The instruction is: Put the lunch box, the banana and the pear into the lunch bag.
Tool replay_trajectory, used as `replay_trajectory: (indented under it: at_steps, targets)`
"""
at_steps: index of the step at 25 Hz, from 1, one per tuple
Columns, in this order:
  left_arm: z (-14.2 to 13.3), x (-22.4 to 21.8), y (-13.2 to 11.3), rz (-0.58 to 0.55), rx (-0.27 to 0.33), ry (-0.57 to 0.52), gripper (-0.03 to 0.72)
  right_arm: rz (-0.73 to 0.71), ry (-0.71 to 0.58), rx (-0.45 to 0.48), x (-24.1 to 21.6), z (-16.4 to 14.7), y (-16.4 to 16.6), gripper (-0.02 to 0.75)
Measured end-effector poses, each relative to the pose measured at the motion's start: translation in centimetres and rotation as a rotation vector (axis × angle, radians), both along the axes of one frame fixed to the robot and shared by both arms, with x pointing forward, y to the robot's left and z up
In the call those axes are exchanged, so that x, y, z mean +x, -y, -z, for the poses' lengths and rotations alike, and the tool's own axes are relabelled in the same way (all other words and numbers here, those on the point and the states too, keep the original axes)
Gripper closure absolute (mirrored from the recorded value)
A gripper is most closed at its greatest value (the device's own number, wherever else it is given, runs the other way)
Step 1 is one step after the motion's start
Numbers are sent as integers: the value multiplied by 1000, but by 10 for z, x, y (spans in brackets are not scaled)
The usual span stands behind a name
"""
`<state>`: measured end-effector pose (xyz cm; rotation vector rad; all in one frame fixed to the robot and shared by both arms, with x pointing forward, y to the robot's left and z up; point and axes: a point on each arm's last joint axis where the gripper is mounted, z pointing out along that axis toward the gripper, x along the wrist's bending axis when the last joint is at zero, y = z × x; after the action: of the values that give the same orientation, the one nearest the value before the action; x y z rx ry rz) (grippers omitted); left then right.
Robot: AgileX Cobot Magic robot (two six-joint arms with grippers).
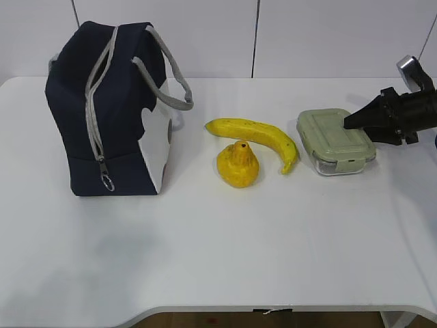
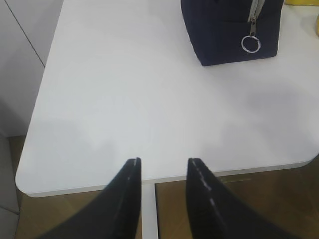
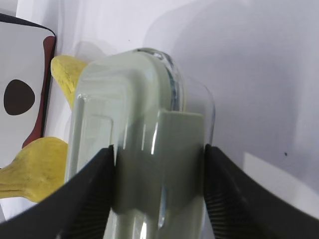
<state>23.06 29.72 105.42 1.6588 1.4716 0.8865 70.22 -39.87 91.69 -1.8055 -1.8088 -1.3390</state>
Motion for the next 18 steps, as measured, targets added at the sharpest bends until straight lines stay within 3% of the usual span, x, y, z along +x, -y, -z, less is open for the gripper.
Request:
replay_trajectory:
  at_steps: [18]
  targets:
    - [0, 0, 0, 0, 0, 0, 447, 14, -13, 11, 0, 0, 0, 318]
